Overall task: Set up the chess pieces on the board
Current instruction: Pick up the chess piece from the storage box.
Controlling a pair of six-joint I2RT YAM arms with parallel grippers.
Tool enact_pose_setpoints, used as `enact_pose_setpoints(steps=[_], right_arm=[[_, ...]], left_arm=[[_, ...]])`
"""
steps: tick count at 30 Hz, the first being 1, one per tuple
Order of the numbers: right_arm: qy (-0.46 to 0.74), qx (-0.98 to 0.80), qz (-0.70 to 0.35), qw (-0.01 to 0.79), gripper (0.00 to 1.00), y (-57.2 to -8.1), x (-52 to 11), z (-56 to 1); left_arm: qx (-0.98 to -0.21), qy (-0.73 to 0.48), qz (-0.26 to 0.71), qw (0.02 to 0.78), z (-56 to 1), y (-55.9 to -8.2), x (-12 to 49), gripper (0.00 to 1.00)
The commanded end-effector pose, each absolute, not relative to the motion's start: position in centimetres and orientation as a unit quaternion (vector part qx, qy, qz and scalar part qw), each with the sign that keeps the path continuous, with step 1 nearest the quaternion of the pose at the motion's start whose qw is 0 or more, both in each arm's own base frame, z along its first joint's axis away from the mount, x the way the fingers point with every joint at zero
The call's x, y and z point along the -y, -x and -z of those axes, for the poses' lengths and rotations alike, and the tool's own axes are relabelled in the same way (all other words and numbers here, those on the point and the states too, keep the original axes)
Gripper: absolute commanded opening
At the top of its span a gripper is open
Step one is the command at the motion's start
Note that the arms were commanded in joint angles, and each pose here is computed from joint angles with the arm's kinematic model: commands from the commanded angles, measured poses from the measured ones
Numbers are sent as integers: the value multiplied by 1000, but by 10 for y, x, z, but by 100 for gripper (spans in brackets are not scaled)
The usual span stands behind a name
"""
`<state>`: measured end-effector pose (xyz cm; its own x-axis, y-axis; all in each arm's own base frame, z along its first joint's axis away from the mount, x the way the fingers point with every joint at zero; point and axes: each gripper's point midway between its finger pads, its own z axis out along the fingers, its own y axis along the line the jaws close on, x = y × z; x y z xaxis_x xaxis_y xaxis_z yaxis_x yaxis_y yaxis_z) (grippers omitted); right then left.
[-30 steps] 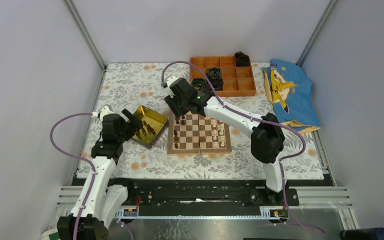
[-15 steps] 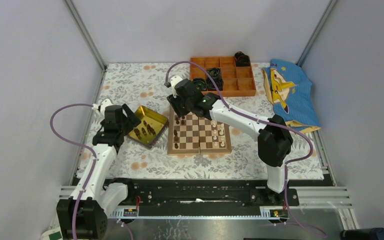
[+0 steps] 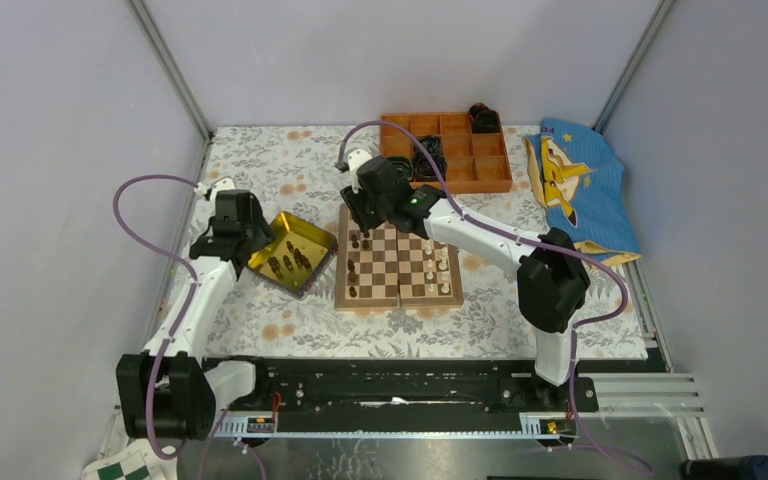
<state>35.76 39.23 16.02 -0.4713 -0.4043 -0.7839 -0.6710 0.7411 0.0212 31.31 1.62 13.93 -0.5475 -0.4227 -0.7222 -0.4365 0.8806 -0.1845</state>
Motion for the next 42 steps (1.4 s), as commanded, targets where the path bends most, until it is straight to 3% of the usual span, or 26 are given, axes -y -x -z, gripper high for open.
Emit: enact_pose_setpoints(steps=[1,10,14,19,42], right_arm=[[303,-818,-201,446,44,-360,-393,-205],[303,-819,-208,441,42,-358,-393,-200],[302,-819,-208,442,42,-358,-391,-200],[300,-820,-207,441,42,-359,-389,-198],[302,-820,-212,437,40,-359,-390,-193]], left_arm=[[-894,221,-32,388,-135,-310,-20,58],[-921,196,-43,333,-102,-299,-16,58],[-929,185,-46,316,-93,-298,-12,50],[-937,177,-44,299,-84,-297,-8,49],[-949,169,-51,263,-62,-304,-5,44]])
